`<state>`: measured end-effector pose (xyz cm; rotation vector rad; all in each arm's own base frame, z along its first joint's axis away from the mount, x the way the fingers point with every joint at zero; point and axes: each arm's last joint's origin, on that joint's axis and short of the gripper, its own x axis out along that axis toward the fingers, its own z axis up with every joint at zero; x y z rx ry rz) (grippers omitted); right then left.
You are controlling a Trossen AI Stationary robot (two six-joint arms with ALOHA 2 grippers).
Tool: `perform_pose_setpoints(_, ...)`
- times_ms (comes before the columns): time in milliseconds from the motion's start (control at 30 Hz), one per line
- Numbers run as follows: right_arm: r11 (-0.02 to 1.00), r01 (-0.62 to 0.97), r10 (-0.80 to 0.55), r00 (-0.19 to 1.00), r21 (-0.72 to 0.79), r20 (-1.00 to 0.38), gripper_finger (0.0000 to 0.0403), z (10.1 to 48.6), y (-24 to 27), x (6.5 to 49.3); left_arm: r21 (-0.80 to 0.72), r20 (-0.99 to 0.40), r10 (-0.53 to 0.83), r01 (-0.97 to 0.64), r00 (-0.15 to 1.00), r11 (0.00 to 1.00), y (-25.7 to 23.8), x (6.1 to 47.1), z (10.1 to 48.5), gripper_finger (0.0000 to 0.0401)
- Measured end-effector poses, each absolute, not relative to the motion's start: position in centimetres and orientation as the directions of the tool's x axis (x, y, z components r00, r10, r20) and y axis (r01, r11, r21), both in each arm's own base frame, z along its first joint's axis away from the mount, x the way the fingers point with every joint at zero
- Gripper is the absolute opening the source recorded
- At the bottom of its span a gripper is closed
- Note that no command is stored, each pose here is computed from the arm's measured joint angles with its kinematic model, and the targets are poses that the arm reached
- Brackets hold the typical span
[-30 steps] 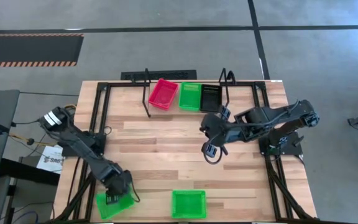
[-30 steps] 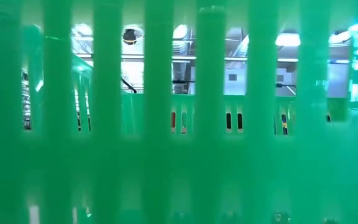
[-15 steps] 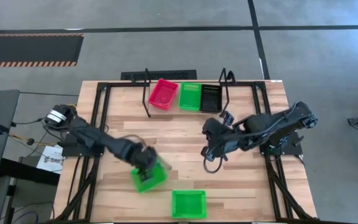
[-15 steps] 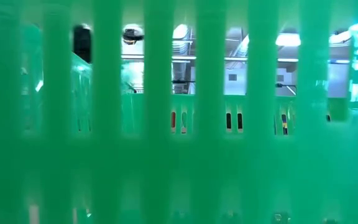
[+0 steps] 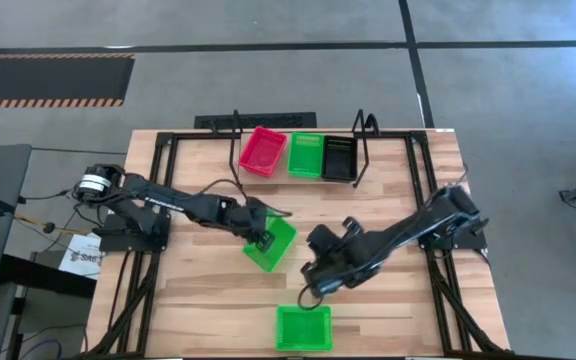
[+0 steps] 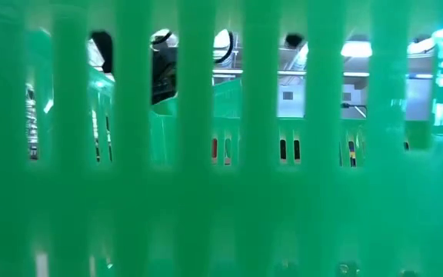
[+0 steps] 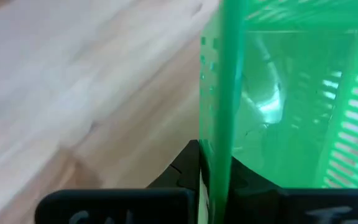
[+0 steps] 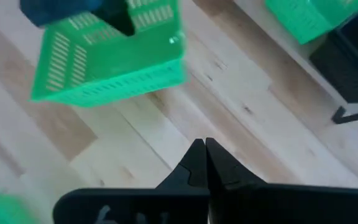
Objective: Stack baskets on shelf by color
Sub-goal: Stack the left green bin on top of the other green bin on the shelf
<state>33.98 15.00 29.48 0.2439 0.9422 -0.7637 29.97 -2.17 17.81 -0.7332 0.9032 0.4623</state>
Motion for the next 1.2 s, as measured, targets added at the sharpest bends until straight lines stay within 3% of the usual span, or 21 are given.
perform_pose_setpoints(133,0.734,0.660,-0.456,0.310,-0.156,-0.834,0.0000,26.7,16.1,35.3,-0.392,-0.815,0.049,-0.612,0.577,0.687,-1.6,30.3,17.9,0.0000)
perform_pose_setpoints(300,0.792,0.597,-0.392,0.335,-0.129,-0.857,0.0000,26.4,16.6,35.8,-0.375,-0.820,0.030,-0.576,0.571,0.726,-1.6,30.3,17.9,0.0000)
perform_pose_setpoints(633,0.815,0.579,-0.340,0.498,0.014,-0.797,0.0000,32.1,15.2,33.9,-0.268,-0.895,0.041,-0.609,0.445,0.747,-1.6,30.4,14.9,0.0000)
perform_pose_setpoints(800,0.836,0.546,-0.329,0.571,0.049,-0.752,0.0000,34.8,14.7,32.4,-0.327,-0.890,-0.021,-0.604,0.456,0.727,-1.9,31.6,13.1,0.0000)
perform_pose_setpoints(1000,0.858,0.513,-0.338,0.565,0.000,-0.753,0.0000,35.2,14.4,31.9,-0.363,-0.876,-0.067,-0.563,0.477,0.742,-1.6,31.9,13.4,0.0001)
perform_pose_setpoints(1200,0.862,0.499,-0.375,0.503,-0.093,-0.779,0.0000,34.5,14.2,31.6,-0.446,-0.819,-0.117,-0.494,0.562,0.746,-0.7,33.1,16.9,0.0025)
